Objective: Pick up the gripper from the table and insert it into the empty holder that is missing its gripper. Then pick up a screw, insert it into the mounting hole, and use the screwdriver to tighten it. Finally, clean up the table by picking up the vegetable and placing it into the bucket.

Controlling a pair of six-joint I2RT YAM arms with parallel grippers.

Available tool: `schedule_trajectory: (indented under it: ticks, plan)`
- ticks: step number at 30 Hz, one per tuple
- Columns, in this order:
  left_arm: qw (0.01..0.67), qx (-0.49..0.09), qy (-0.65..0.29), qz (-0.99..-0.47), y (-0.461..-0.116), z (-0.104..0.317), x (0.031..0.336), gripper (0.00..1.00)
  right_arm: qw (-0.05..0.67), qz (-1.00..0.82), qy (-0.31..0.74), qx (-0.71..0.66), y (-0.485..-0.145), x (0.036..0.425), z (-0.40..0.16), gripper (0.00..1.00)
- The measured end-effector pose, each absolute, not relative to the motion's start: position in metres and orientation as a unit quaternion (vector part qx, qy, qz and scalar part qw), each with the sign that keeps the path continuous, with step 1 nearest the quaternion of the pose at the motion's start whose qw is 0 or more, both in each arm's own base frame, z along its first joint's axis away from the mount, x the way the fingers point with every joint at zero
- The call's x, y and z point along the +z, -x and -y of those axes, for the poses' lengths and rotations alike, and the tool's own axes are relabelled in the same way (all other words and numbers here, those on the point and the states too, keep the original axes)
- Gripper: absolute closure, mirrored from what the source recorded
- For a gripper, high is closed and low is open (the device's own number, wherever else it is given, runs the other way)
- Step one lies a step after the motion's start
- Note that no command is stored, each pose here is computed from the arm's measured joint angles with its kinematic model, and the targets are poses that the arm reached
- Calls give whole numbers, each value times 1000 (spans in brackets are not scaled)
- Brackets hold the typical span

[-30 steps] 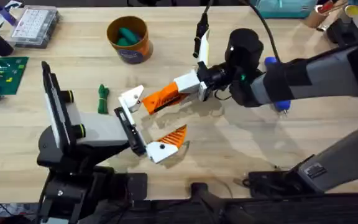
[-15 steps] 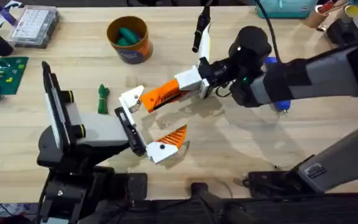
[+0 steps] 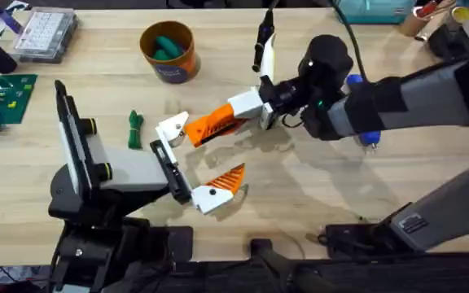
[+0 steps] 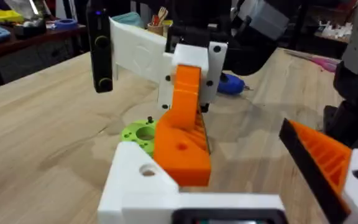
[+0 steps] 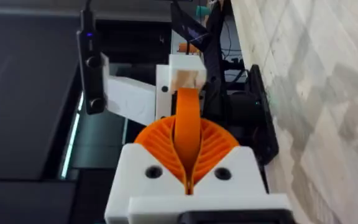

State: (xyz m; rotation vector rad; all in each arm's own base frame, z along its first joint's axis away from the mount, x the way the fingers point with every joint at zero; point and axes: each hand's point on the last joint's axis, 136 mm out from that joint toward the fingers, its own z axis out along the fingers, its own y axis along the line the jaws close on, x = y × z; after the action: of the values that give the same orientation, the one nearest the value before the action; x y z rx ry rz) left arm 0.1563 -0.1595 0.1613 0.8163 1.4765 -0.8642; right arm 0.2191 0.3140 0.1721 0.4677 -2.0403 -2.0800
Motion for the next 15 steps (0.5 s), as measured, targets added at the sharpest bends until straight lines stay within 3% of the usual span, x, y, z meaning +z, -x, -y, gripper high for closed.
schedule_trajectory:
  ticks: [15]
  plan:
    - [583,-370,-350,-633,-156,160,161,13,82,690,-147,-704,-223,172,-318,982]
